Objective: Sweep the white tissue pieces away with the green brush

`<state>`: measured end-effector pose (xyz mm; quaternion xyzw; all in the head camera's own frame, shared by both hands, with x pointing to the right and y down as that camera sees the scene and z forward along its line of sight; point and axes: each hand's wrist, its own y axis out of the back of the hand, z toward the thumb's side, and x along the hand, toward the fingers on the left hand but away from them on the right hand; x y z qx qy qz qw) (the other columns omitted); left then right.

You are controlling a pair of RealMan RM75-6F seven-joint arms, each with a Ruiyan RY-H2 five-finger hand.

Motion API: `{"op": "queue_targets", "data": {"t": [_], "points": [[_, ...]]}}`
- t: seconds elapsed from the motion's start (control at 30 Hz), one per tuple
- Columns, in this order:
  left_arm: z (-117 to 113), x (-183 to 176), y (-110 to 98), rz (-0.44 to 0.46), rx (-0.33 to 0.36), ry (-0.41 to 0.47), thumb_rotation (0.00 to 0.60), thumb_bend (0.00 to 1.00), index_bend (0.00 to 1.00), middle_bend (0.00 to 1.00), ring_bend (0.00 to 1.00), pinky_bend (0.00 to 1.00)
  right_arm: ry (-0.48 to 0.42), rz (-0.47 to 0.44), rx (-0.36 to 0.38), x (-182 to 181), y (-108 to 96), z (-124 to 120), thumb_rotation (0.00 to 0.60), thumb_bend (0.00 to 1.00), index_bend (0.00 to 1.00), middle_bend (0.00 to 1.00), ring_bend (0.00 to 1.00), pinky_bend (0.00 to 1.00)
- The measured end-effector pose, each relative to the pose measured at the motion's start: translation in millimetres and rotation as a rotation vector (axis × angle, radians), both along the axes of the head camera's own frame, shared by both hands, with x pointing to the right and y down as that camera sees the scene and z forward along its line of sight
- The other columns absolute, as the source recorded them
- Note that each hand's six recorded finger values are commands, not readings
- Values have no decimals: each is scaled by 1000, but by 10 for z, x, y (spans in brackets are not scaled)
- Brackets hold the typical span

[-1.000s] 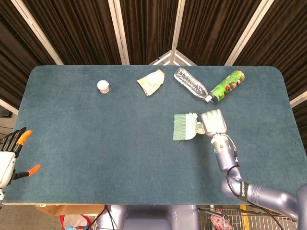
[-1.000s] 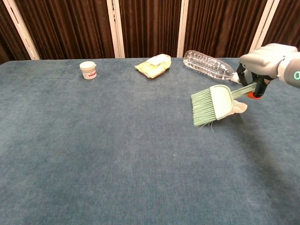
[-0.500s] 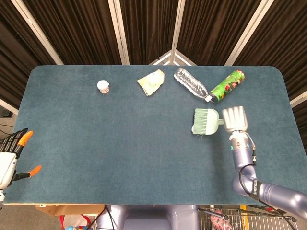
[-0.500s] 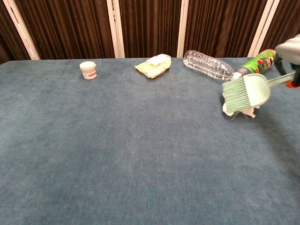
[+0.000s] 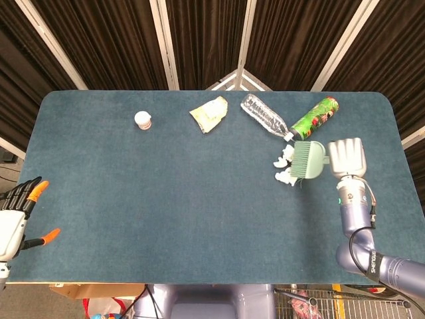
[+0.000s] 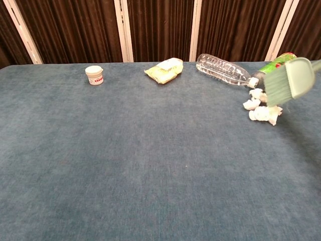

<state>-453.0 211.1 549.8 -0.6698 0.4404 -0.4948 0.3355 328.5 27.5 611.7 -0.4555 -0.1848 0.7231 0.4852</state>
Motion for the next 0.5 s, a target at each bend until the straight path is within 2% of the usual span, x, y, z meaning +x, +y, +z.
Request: {"op": "queue_targets", "data": {"t": [0.1, 0.23, 0.5], "points": [[6, 8, -2, 3, -1, 1, 600, 0, 0, 0, 0, 17, -39, -36, 25, -240, -110, -103, 600, 656, 832, 993, 976, 787], [11, 4, -9, 1, -2, 2, 600, 0, 0, 0, 0, 17, -70, -70, 28, -507, -166, -112, 600, 656, 832, 993, 976, 788], [16, -41, -17, -14, -11, 11, 600, 0, 0, 0, 0, 17, -116, -95, -41, -931, -77, 160, 600, 657, 833, 993, 976, 787]]}}
